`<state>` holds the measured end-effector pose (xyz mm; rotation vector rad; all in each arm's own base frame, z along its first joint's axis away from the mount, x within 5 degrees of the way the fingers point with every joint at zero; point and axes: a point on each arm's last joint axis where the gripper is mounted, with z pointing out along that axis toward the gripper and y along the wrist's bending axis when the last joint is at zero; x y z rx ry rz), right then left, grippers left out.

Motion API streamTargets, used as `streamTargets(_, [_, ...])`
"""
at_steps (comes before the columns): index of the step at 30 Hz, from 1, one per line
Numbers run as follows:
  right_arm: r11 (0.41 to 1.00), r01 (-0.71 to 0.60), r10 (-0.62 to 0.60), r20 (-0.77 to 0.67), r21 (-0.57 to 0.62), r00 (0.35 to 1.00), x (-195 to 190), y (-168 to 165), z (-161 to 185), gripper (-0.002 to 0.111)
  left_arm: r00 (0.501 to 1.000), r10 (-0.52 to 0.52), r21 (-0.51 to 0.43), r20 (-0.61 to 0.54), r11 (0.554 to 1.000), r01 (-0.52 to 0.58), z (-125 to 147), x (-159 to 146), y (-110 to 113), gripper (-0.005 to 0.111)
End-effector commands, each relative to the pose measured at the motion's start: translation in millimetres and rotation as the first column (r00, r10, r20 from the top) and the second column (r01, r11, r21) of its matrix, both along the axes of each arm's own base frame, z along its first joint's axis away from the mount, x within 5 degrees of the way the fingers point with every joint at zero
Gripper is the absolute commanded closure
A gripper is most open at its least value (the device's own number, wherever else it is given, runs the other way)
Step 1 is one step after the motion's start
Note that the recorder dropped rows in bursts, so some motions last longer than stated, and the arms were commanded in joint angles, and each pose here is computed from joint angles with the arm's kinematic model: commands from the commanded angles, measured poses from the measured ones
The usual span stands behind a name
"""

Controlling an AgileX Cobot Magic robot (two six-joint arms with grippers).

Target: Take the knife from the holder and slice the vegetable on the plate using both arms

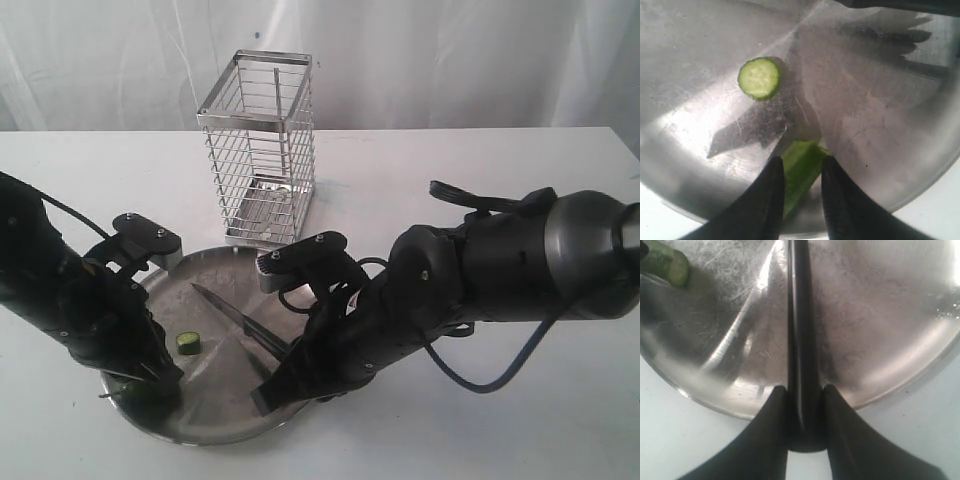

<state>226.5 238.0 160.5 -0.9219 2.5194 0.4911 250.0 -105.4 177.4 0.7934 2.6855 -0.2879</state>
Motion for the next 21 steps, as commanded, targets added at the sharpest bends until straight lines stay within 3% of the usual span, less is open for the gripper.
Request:
streamTargets(1, [1.000, 0.003, -0.003, 0.002, 0.003, 1.000, 0, 0, 2, 0.108, 1.000, 0.008, -0.012, 0.006, 1.000, -0.008, 4, 0, -1, 0.075])
streamTargets(13, [0.999, 0.016, -0.017, 0.034, 0.031, 0.999, 1, 0, 11, 0.108, 0.986, 0.015, -0.062, 0.164, 0.998, -0.005, 49, -5, 2, 0.074])
streamTargets(21, [0.999, 0.033, -0.034, 0.027, 0.038, 0.999, 1, 0, 11, 0.108, 0.988, 0.009, -0.056, 0.154, 0.998, 0.000, 48, -12, 4, 0.074])
